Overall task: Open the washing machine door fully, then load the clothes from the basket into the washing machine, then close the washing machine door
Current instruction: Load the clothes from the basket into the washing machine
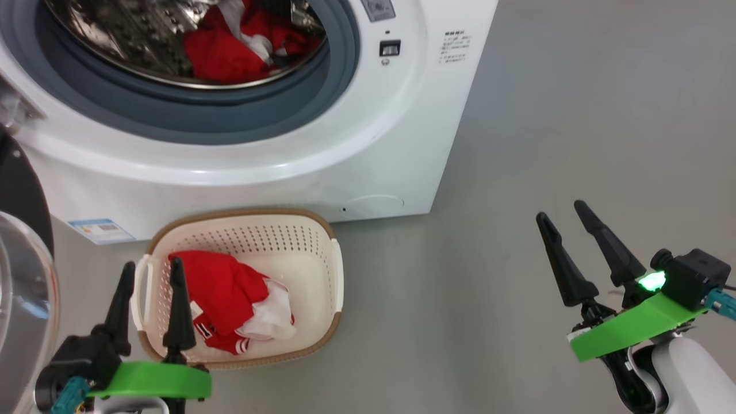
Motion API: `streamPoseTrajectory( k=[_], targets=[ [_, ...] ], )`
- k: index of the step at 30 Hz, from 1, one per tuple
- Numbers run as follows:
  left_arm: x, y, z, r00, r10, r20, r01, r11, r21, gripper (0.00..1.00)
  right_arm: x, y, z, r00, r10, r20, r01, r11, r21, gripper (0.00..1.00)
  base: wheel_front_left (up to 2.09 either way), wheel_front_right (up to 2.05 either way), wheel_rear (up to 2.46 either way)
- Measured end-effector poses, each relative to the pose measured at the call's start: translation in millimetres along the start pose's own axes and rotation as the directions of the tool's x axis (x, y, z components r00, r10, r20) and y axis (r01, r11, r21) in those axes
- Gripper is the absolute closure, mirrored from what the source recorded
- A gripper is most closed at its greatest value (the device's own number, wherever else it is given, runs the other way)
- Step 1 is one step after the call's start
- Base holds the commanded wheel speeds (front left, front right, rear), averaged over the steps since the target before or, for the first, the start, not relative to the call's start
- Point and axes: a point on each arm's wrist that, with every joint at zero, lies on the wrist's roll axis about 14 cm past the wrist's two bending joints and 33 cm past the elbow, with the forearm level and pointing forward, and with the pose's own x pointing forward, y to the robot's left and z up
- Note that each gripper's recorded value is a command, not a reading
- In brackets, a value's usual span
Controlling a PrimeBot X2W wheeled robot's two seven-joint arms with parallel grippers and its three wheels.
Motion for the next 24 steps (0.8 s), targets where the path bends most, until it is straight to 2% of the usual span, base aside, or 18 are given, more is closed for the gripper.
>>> streamPoseTrajectory(
  k=[24],
  targets=[
    [55.8, 8.1, -82.9, 0.983, 0.003, -0.184, -0.002, 1.0, 0.004, 0.0, 41.8, -21.7, -39.6, 0.998, -0.012, -0.062, 0.013, 1.0, 0.009, 0.0, 0.0, 0.0, 0.0]
  ],
)
